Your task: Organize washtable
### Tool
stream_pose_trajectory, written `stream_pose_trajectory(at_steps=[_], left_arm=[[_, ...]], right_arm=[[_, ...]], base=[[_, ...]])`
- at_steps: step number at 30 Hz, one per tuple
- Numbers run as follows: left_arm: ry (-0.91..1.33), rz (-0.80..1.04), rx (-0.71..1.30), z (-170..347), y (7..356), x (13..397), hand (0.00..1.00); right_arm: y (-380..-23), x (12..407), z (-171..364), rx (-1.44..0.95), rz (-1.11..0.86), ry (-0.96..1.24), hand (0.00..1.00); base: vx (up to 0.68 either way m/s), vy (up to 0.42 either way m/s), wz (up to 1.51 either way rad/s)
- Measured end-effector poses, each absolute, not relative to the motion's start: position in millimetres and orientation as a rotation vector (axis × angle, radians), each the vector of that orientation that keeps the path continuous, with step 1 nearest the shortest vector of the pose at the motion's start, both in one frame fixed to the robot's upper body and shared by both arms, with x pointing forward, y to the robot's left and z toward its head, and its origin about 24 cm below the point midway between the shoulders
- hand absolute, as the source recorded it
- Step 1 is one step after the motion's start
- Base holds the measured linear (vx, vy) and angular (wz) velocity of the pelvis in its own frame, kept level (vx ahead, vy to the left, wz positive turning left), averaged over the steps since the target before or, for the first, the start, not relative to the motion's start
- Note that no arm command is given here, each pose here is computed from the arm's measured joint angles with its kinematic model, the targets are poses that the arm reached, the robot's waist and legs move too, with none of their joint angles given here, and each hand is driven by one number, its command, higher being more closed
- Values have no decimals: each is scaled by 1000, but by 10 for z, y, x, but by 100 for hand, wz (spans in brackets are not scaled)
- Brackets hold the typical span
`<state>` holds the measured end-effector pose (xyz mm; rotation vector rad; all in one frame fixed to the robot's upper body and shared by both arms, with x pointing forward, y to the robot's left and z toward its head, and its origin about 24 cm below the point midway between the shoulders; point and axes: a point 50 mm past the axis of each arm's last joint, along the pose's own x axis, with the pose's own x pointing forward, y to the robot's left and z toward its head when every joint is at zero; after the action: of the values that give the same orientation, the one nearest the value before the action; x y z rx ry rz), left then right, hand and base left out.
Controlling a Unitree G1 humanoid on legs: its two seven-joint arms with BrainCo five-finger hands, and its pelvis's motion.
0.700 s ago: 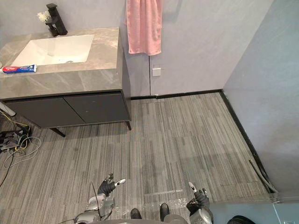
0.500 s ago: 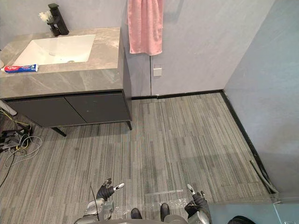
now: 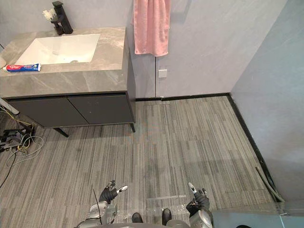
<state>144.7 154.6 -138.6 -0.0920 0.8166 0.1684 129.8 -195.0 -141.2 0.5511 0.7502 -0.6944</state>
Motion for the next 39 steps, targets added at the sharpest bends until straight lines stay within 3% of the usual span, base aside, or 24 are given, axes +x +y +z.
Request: stream_pose_trajectory(at_steps=[7, 16, 21, 29, 32, 39], left_arm=[[758, 179, -107, -1304, 1576, 1553, 0], [693, 204, -87, -1198, 1710, 1760, 0], [695, 292, -129, -1216, 1834, 1688, 0], [630, 424, -433, -1178, 1638, 1681, 0], [616, 472, -468, -1174, 1704, 1673, 0], [655, 543, -455, -1252, 1849, 1488, 0]], right_arm=[[-1982, 1502, -1299, 571, -683, 663, 0], [-2063, 1405, -1312, 582, -727, 661, 0], [-2101, 1135, -1398, 547, -745, 733, 0], [-2394, 1506, -1199, 467, -704, 614, 0], [-2349, 1638, -1157, 496, -696, 584, 0], [-2192, 1465, -1273, 532, -708, 646, 0]], base=[[-51, -6, -44], [122, -80, -11], [492, -341, 28], [558, -300, -38], [496, -72, -23], [644, 145, -14]])
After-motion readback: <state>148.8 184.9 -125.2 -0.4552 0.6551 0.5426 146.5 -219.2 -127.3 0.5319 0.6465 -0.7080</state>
